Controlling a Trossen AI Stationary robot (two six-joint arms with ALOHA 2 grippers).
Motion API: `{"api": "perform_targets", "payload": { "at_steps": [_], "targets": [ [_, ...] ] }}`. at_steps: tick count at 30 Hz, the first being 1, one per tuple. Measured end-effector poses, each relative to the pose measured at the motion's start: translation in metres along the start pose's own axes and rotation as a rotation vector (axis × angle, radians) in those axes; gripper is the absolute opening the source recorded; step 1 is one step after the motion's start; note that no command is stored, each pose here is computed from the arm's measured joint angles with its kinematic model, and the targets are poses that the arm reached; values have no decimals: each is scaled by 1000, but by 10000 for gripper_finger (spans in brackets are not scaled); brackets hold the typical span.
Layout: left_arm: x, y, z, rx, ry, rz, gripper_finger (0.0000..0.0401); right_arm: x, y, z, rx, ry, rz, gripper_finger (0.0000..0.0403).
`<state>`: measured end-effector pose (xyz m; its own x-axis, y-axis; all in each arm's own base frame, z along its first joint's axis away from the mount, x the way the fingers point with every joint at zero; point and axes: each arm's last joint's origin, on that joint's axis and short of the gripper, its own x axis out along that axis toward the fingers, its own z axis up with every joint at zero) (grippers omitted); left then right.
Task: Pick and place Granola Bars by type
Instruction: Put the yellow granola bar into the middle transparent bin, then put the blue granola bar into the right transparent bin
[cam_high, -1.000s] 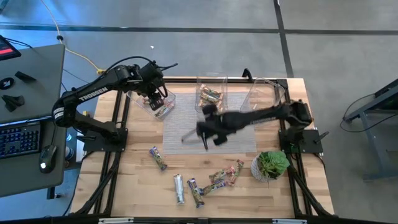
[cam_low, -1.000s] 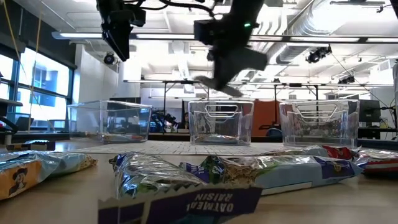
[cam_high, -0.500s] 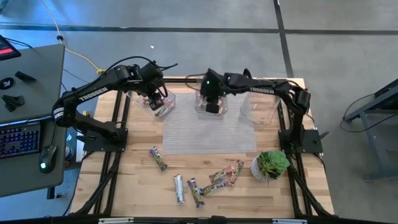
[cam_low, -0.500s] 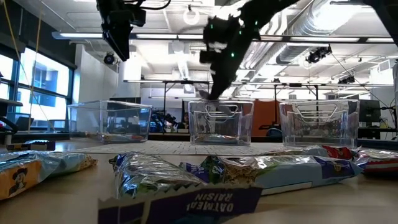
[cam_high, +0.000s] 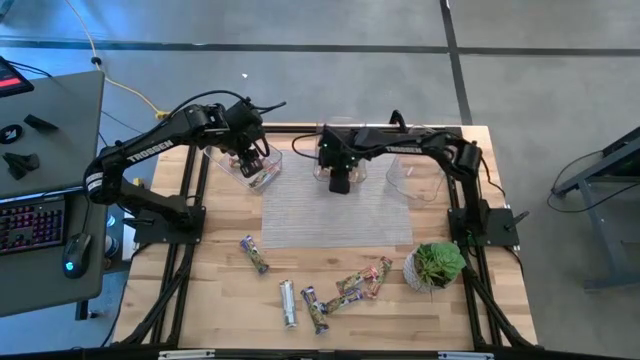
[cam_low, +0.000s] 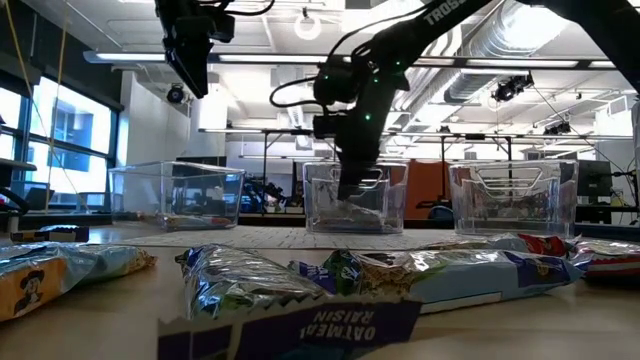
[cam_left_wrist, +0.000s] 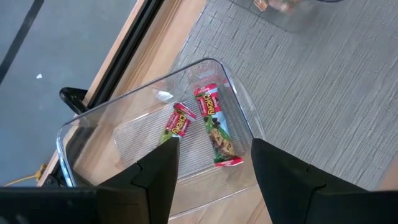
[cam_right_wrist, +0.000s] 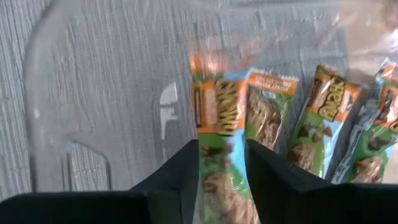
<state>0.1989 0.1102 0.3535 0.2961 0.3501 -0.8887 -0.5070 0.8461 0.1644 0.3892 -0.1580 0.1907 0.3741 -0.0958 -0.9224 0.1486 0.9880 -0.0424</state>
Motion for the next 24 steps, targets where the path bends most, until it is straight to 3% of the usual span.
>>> {"api": "perform_targets", "payload": {
  "at_steps": [6, 11, 17, 21, 24],
  "targets": [
    [0, 0, 0, 0, 0, -3, 195, 0, 2, -1, -14, 15, 2, 137],
    [0, 0, 0, 0, 0, -4, 195, -5, 13, 4, -115, -9, -37, 144],
    [0, -1, -1, -47, 14, -23, 195, -39, 39, 13, -217, -46, -195, 145],
    [0, -4, -5, -81, 58, -110, 195, -68, 56, 15, -254, -73, -312, 145],
    [0, -13, -8, -111, 91, -193, 195, -88, 68, 14, -236, -120, -312, 145]
  ]
}}
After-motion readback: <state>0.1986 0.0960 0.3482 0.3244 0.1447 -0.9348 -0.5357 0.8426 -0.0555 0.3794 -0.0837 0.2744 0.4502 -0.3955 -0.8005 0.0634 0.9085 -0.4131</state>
